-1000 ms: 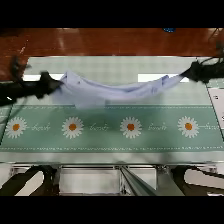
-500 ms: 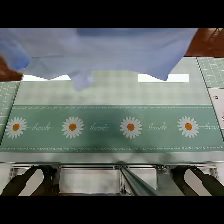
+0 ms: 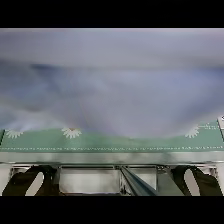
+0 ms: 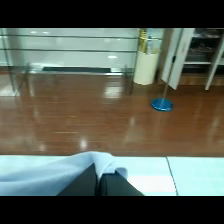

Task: Fold the shirts.

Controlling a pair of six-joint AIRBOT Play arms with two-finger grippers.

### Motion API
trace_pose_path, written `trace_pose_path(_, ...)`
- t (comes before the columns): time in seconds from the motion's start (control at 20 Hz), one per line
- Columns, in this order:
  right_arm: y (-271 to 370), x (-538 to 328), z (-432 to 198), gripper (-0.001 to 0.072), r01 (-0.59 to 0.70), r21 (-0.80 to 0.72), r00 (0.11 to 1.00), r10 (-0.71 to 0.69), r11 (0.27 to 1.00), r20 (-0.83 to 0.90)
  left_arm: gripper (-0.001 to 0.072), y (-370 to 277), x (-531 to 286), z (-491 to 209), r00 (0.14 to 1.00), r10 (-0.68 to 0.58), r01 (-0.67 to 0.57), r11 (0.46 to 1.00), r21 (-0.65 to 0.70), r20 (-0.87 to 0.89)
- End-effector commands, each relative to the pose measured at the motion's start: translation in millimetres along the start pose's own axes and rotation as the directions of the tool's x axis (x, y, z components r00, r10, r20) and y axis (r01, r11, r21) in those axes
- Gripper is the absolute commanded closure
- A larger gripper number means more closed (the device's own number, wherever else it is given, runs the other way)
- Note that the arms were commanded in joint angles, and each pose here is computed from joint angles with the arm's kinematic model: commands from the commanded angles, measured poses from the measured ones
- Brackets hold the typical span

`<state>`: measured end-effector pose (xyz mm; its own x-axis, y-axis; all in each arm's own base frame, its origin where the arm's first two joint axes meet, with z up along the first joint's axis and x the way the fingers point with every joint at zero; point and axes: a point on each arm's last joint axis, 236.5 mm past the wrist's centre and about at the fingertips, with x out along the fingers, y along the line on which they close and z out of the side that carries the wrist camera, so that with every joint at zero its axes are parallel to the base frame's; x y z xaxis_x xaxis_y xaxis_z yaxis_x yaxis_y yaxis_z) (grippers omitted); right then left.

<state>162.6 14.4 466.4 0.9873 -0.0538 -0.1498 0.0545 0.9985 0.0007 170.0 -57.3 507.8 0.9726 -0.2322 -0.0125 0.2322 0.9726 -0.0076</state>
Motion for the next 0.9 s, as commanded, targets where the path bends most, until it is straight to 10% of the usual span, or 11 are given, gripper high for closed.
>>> trace_pose_path(0.0,-4.7,-18.6,-28.2,0.0691,0.047,0.029,0.995,-0.045,0.998,-0.090,0.0684,31.8,-23.1,-41.9,0.983,0.076,-0.076,0.997,0.004,-0.166)
trace_pose_path(0.4,2.0,95.1,-170.5,0.0690,-0.082,0.192,0.873,0.164,0.978,-0.459,0.0683,52.4,86.9,-249.8,0.738,0.153,-0.174,0.984,0.034,-0.658)
trace_pose_path(0.85,-28.5,309.5,-333.3,0.0691,-0.039,0.464,0.749,0.333,0.885,-0.573,0.0684,75.6,291.9,-399.7,0.677,0.164,-0.292,0.955,-0.058,-0.717)
